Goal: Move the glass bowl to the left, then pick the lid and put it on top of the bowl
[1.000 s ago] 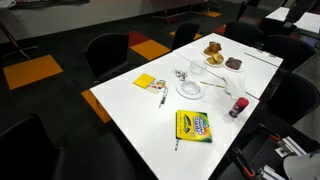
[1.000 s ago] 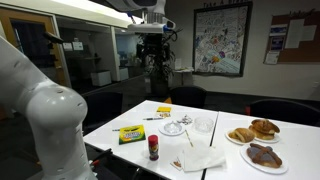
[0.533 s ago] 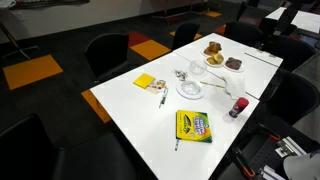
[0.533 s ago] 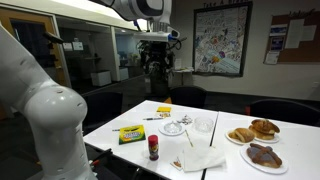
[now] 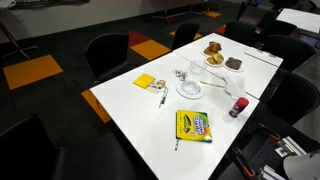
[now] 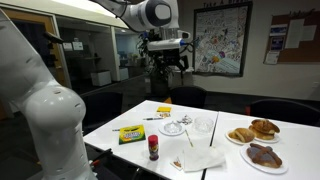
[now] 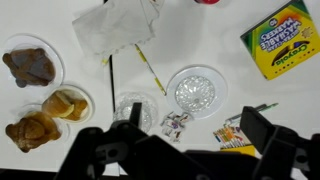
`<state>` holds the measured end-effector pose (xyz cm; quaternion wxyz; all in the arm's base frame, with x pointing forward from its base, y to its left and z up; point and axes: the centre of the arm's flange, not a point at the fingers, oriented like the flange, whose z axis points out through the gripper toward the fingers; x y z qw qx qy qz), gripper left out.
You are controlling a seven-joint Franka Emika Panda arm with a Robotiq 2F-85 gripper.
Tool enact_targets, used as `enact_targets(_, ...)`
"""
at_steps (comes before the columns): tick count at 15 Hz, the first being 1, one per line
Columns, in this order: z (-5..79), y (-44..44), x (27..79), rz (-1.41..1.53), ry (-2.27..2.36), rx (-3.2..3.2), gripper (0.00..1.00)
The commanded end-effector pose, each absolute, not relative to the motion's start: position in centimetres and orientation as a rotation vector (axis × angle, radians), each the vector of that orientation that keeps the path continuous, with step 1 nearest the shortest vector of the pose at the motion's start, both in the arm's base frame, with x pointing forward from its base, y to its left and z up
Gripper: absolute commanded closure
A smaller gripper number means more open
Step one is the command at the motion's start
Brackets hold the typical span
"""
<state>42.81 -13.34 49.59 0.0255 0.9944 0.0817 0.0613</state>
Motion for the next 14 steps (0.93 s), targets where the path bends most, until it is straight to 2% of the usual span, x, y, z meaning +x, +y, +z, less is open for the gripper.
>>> enact_targets(1,46.3,-16.1,46.9,0.316,0.209,3.000,0.00)
enact_targets(5,43.2,-17.4,50.0,0.404,0.256,3.022,0.00)
enact_targets(14,40.0,-19.3,54.2,0.262,0.686,2.964,0.00)
